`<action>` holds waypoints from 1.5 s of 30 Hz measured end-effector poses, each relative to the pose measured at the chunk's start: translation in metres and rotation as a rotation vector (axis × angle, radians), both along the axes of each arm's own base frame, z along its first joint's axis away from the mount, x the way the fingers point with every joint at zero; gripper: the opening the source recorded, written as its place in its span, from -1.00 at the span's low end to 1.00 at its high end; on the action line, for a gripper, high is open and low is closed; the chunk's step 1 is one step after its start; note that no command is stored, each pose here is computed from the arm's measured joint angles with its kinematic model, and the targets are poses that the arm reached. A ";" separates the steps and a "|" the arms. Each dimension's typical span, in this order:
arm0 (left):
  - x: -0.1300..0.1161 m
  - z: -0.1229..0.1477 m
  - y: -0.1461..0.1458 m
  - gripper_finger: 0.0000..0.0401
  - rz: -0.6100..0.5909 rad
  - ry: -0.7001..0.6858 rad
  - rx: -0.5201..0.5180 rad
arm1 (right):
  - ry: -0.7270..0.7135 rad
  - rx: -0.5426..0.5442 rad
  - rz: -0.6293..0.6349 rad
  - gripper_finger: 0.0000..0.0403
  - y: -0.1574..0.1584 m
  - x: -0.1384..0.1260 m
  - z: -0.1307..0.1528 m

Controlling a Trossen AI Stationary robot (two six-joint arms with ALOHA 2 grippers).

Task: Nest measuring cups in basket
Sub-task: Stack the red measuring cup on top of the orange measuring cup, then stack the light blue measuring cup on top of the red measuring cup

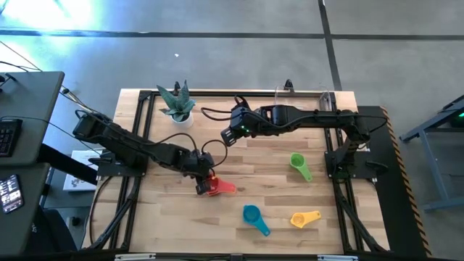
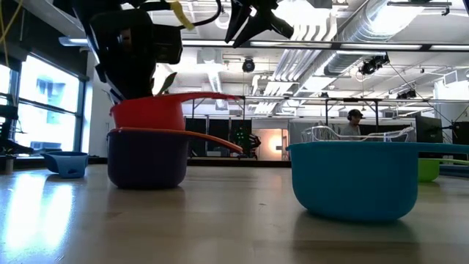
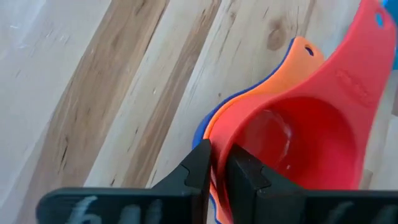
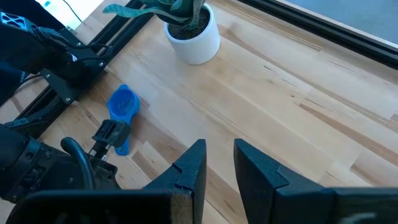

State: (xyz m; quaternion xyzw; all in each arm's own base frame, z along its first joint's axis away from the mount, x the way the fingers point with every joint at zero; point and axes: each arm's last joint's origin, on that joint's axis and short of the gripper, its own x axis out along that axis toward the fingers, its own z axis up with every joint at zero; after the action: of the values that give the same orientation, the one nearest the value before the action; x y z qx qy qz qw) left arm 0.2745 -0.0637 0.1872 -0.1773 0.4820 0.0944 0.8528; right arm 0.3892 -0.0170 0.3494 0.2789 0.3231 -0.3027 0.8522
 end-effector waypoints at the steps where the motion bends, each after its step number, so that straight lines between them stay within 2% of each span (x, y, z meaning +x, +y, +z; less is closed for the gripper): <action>1: 0.000 0.000 0.000 -0.82 -0.003 0.000 0.002 | 0.000 0.000 0.000 -0.64 0.000 0.000 0.000; 11: 0.000 0.000 0.000 -0.61 -0.014 -0.001 0.000 | 0.005 0.000 0.003 -0.64 0.000 0.000 0.000; 17: 0.000 0.002 -0.001 -0.56 -0.031 0.006 -0.031 | 0.050 0.008 0.080 -0.64 0.002 -0.004 0.000; 29: 0.013 0.035 -0.005 -0.57 -0.086 -0.038 -0.034 | 0.166 0.019 0.171 -0.64 0.028 -0.039 0.016; 39: 0.019 0.066 -0.010 -0.57 -0.138 -0.044 -0.001 | 0.387 0.075 0.102 -0.64 0.066 -0.063 -0.003; 45: 0.019 0.080 -0.016 -0.57 -0.160 -0.051 0.001 | 0.434 0.127 0.090 -0.64 0.086 -0.070 -0.016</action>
State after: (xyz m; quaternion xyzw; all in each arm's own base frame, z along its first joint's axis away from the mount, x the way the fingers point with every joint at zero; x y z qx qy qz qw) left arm 0.2935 -0.0794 0.2673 -0.1401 0.4725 0.0219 0.8698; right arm 0.3192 0.0687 0.3339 0.2458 0.5294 -0.2963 0.7560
